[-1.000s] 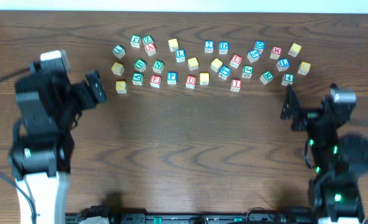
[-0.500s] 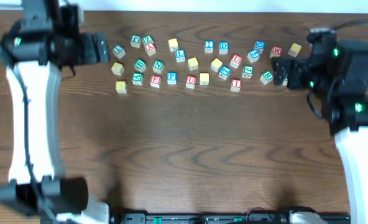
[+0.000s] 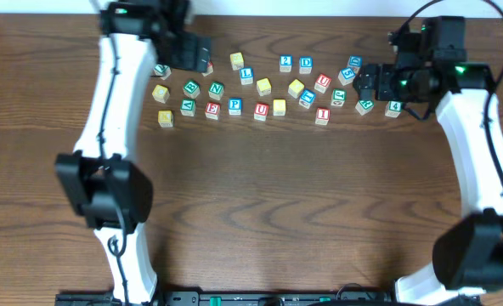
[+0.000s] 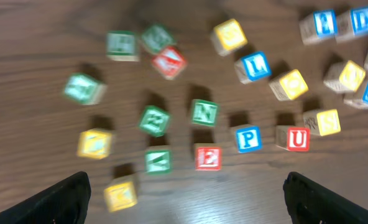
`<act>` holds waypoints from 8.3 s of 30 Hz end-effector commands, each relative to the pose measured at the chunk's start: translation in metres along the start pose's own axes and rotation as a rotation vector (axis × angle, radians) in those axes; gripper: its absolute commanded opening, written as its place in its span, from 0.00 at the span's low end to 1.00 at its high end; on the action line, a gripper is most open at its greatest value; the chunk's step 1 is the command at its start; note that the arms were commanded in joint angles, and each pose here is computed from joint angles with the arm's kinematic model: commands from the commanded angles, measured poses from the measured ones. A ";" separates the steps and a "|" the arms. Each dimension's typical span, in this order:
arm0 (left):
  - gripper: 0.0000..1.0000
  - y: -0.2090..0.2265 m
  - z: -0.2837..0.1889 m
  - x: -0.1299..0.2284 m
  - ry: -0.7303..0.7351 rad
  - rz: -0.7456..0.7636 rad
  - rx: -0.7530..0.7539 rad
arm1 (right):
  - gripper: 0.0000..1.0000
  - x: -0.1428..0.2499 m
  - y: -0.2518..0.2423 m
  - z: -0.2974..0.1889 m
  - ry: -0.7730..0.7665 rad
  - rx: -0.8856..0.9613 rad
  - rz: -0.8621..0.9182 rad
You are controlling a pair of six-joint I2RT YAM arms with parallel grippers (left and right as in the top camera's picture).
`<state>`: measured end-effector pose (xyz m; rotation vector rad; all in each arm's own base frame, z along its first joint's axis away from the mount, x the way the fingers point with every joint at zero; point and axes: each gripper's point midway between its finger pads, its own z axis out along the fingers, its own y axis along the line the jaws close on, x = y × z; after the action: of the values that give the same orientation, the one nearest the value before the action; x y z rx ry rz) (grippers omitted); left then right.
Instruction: Spell out NEURIPS
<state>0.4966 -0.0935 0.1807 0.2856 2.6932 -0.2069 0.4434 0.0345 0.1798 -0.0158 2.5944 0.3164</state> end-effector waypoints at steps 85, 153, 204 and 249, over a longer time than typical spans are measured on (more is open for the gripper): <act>0.27 -0.013 0.156 0.034 0.158 -0.173 -0.106 | 0.91 0.025 -0.004 0.032 0.114 -0.038 0.024; 0.27 -0.051 0.110 0.174 0.283 -0.146 -0.091 | 0.96 0.021 -0.012 0.033 0.096 0.007 0.017; 0.49 -0.069 0.108 0.160 0.247 -0.164 -0.088 | 0.97 0.021 -0.012 0.033 0.095 0.007 0.017; 0.55 0.037 -0.049 0.090 -0.036 -0.344 -0.151 | 0.96 0.007 0.013 0.037 0.043 -0.053 0.089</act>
<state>0.4059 -0.0379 0.1854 -0.2523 2.6734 -0.1366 0.4562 0.0420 0.1476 0.0798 2.6330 0.3853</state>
